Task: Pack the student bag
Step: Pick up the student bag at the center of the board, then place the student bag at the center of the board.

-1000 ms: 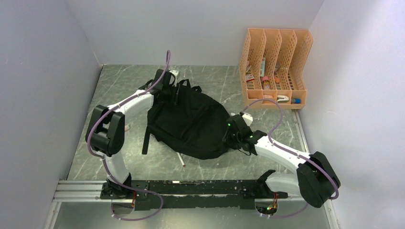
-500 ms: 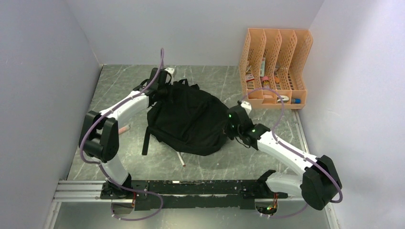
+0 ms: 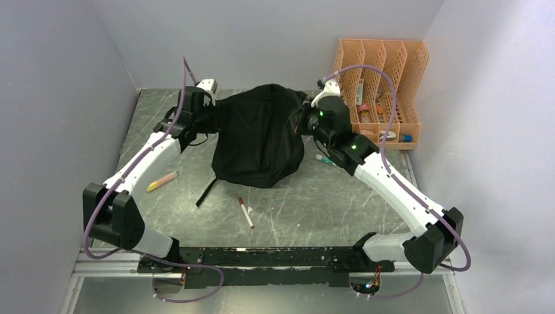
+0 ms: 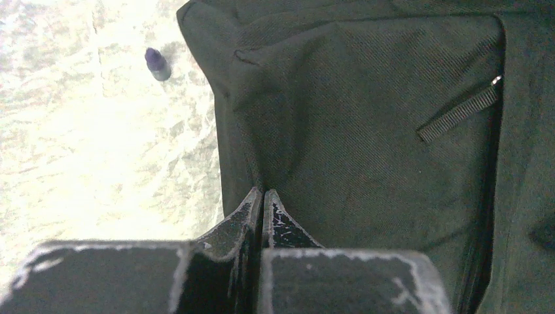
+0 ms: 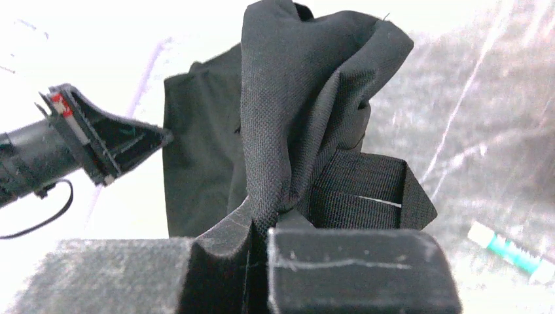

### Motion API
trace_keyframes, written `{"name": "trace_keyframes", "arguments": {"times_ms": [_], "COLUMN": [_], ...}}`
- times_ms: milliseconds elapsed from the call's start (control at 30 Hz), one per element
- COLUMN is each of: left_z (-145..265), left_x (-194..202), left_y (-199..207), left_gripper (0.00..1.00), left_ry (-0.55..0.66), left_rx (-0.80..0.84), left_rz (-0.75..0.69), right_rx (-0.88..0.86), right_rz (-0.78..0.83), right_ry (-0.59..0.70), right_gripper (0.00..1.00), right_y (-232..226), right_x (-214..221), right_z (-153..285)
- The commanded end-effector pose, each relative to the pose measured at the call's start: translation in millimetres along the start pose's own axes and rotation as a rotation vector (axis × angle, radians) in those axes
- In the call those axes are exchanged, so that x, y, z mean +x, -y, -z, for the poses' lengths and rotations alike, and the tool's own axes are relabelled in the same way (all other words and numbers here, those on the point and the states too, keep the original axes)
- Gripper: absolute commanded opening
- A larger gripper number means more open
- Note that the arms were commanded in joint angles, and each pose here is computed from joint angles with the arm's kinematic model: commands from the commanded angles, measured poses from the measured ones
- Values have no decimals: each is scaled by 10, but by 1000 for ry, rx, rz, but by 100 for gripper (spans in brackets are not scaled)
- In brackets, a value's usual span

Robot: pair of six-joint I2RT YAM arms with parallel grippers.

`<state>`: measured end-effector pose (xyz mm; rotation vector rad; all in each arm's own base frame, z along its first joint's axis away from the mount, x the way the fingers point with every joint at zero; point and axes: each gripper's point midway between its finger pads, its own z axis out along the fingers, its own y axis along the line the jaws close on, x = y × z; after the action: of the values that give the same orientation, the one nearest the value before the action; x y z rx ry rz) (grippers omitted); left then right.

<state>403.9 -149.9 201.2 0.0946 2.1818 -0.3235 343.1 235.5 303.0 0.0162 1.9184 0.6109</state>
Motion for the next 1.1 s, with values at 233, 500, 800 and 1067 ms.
{"name": "trace_keyframes", "arguments": {"times_ms": [233, 500, 800, 1067], "left_z": [617, 699, 548, 409], "left_x": [-673, -310, 892, 1302], "left_y": [708, 1402, 1447, 979], "left_gripper": [5, 5, 5, 43], "left_ry": [195, 118, -72, -136], "left_rx": [384, 558, 575, 348], "left_rz": [44, -70, -16, 57], "right_rx": [-108, 17, 34, 7], "right_rz": [212, 384, 536, 589], "right_ry": [560, 660, 635, 503], "right_gripper": [0, 0, 0, 0], "right_y": [-627, -440, -110, 66], "right_x": [-1916, -2186, -1640, -1097], "right_z": [504, 860, 983, 808]}}
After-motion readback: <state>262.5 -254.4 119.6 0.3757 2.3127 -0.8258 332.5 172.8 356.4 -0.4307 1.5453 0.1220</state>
